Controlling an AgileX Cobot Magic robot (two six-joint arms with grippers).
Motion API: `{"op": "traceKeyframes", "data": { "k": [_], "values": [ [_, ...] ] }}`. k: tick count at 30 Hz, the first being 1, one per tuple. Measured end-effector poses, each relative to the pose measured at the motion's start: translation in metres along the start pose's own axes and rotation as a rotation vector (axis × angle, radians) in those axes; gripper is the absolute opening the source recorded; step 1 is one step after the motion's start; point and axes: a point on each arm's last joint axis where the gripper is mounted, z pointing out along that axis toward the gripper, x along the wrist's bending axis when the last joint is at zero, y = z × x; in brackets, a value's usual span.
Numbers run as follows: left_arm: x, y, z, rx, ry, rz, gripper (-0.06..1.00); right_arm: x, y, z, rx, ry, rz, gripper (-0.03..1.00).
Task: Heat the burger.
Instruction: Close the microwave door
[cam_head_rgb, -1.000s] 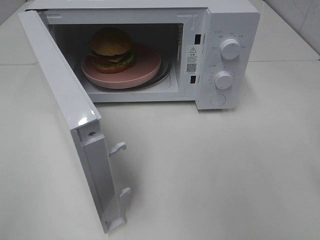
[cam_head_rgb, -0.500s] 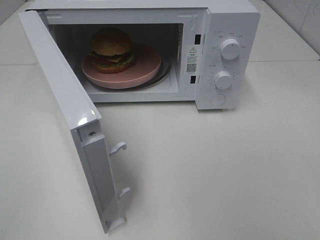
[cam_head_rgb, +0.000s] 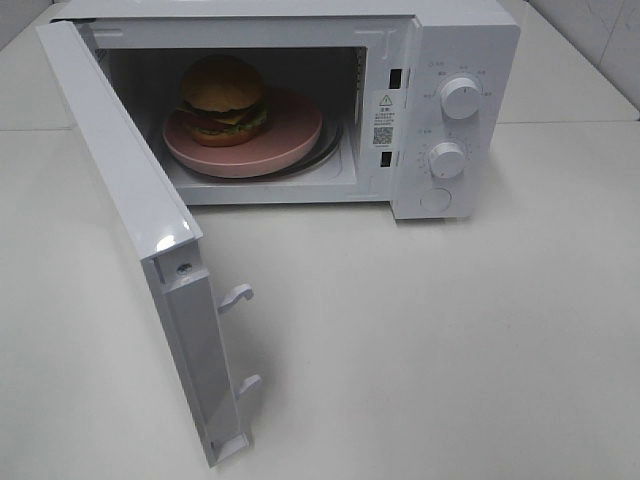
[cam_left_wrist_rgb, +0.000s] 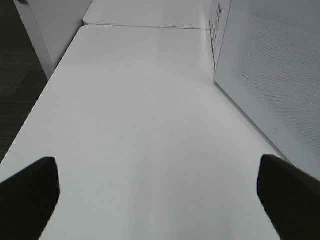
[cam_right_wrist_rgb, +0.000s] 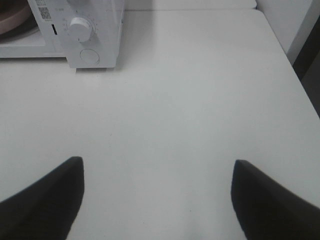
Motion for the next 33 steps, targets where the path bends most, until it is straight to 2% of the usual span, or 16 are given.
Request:
{"op": "traceKeyframes", "data": {
  "k": [4,33],
  "values": [
    [0.0000,0.0000,0.0000,0.000,0.000,0.000,1.00,0.0001,-0.0053,-0.0077,-0.059,-0.001,0.000,0.76],
    [0.0000,0.0000,0.0000,0.000,0.000,0.000,1.00,-0.0007,-0.0055,-0.0077,-0.057,-0.009,0.009,0.76]
  ]
}}
